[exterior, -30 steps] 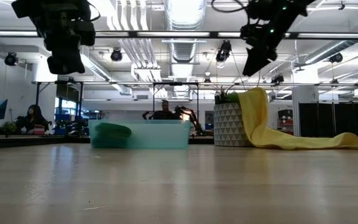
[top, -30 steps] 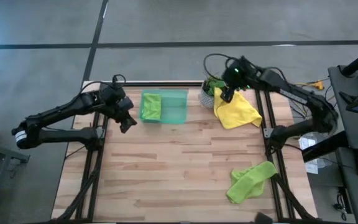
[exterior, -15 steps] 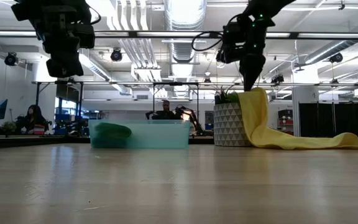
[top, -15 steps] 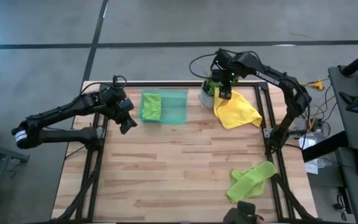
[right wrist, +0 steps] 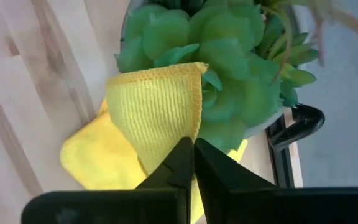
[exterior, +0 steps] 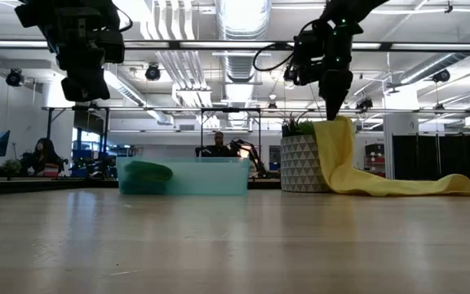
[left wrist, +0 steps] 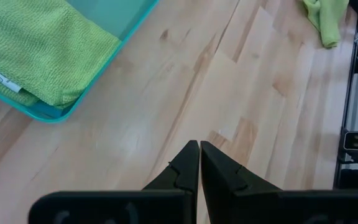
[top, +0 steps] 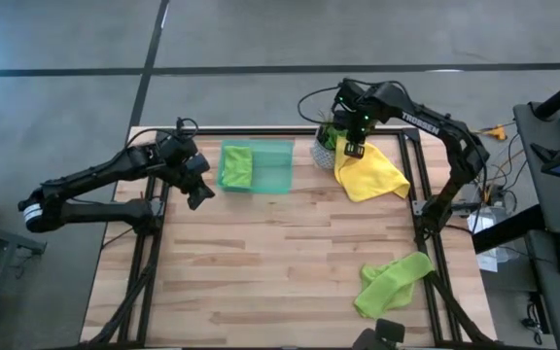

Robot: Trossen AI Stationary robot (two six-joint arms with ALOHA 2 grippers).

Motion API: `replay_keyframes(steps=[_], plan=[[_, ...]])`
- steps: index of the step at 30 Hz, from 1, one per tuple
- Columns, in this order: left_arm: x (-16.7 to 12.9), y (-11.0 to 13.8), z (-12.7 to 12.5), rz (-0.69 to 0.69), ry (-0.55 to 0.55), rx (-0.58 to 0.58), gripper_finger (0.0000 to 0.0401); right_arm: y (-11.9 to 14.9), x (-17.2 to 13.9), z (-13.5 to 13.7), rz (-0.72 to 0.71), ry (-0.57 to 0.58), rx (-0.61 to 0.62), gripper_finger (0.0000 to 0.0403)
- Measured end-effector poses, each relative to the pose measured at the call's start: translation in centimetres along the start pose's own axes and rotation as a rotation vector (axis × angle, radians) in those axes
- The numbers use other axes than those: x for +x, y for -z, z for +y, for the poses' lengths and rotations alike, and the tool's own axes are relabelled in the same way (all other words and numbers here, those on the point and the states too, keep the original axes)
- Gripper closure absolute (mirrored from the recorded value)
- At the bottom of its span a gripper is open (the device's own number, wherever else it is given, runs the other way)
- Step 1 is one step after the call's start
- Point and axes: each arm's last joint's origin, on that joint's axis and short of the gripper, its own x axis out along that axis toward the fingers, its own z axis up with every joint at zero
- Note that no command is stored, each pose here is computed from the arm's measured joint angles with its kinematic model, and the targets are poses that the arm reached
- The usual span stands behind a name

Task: Fold microfiber towels
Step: Fold the yellow microfiber towel

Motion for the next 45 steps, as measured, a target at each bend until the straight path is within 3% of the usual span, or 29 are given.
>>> replay_keyframes(steps=[6,12,16,21,23,26,30,36,38,41,45], plan=[[0.0,0.0,0.0,-0.002,0.000,0.002,0.0401,0.8,-2.5,0.5,-0.073,0.021,0.068,0.0394],[0.0,-0.8,-0.2,-0.081,0.016,0.038,0.0401,2.2,-7.4,2.4,-0.269,-0.009,0.182,0.0394],[-0.3,-2.9,-0.7,-0.299,0.063,0.134,0.0401,2.5,-10.2,5.6,-0.409,-0.031,0.224,0.0394],[-1.2,-6.4,-2.2,-0.641,0.206,0.320,0.0401,1.4,-13.0,11.0,-0.618,-0.035,0.246,0.0394],[-1.2,-7.6,-2.7,-0.737,0.273,0.382,0.0401,0.9,-14.0,13.0,-0.715,-0.025,0.268,0.0394],[-0.4,-9.0,-3.2,-0.801,0.364,0.372,0.0393,0.2,-15.0,15.8,-0.835,0.002,0.309,0.0394],[1.6,-9.7,-3.8,-0.750,0.463,0.388,0.0346,-1.1,-15.2,18.7,-0.881,0.049,0.361,0.0394],[3.4,-9.7,-5.3,-0.702,0.565,0.443,0.0237,-4.2,-14.4,20.6,-0.846,0.071,0.345,0.0394],[4.0,-9.6,-5.5,-0.683,0.555,0.433,0.0203,-5.2,-14.2,20.8,-0.827,0.081,0.342,0.0394],[5.1,-9.4,-5.4,-0.667,0.454,0.384,0.0166,-6.6,-14.4,21.2,-0.815,0.089,0.317,0.0394],[6.2,-9.3,-4.9,-0.639,0.350,0.320,0.0153,-7.4,-15.2,21.5,-0.764,0.062,0.248,0.0394]])
